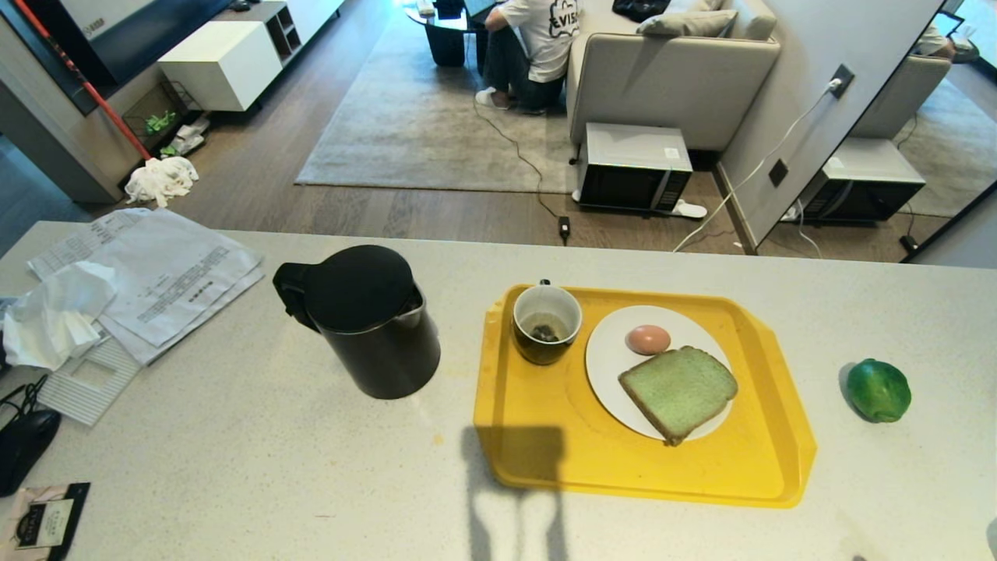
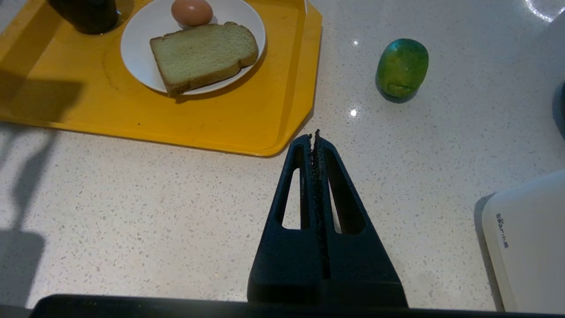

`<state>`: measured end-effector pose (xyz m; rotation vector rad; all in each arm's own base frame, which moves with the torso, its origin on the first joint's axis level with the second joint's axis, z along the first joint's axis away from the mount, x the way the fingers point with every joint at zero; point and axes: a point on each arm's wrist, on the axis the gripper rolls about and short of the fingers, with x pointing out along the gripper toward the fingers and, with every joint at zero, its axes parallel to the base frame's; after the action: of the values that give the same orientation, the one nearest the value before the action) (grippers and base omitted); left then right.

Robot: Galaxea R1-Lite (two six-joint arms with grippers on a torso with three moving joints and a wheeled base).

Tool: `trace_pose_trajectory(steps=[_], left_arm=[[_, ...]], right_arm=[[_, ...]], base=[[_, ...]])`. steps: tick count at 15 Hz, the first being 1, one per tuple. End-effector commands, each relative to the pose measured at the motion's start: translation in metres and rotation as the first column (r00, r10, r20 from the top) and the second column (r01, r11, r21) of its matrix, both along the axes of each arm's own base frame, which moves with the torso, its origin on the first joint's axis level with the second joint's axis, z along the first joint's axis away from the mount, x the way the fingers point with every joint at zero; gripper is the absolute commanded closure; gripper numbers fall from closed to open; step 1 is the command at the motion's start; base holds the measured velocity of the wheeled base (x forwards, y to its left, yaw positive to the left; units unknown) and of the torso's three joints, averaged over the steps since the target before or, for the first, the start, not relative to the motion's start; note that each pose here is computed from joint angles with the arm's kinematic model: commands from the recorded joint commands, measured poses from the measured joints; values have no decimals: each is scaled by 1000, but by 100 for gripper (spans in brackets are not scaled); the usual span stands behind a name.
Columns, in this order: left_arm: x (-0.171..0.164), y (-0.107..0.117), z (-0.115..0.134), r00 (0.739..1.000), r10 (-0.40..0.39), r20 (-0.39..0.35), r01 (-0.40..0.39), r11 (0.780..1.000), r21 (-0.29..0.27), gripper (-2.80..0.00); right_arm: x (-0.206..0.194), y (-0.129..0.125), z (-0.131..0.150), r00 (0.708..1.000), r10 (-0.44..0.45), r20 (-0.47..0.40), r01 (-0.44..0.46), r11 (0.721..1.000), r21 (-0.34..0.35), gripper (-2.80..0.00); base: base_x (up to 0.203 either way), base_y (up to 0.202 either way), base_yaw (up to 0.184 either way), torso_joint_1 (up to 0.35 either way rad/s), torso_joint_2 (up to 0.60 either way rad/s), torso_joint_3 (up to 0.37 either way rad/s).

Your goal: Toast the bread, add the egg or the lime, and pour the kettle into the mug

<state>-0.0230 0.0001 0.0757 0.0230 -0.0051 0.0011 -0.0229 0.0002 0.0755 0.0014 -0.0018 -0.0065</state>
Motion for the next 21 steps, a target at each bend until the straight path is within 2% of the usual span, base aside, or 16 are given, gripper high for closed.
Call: trace_pose_trajectory(steps=[1,8,21], left_arm=[[0,0,0,1000,0,-2,0,1000,0,0],[0,0,0,1000,-1,-2,1,1000,0,0],[0,0,0,1000,0,-1,0,1000,0,0]], right_arm=[[0,0,0,1000,-1,0,1,1000,0,0],[0,0,0,1000,-1,0,1,1000,0,0],[0,0,0,1000,-1,1,1,1000,0,0]], base=[[0,0,0,-42,114,49],[0,0,0,-52,115,47],[0,0,0,0,0,0]])
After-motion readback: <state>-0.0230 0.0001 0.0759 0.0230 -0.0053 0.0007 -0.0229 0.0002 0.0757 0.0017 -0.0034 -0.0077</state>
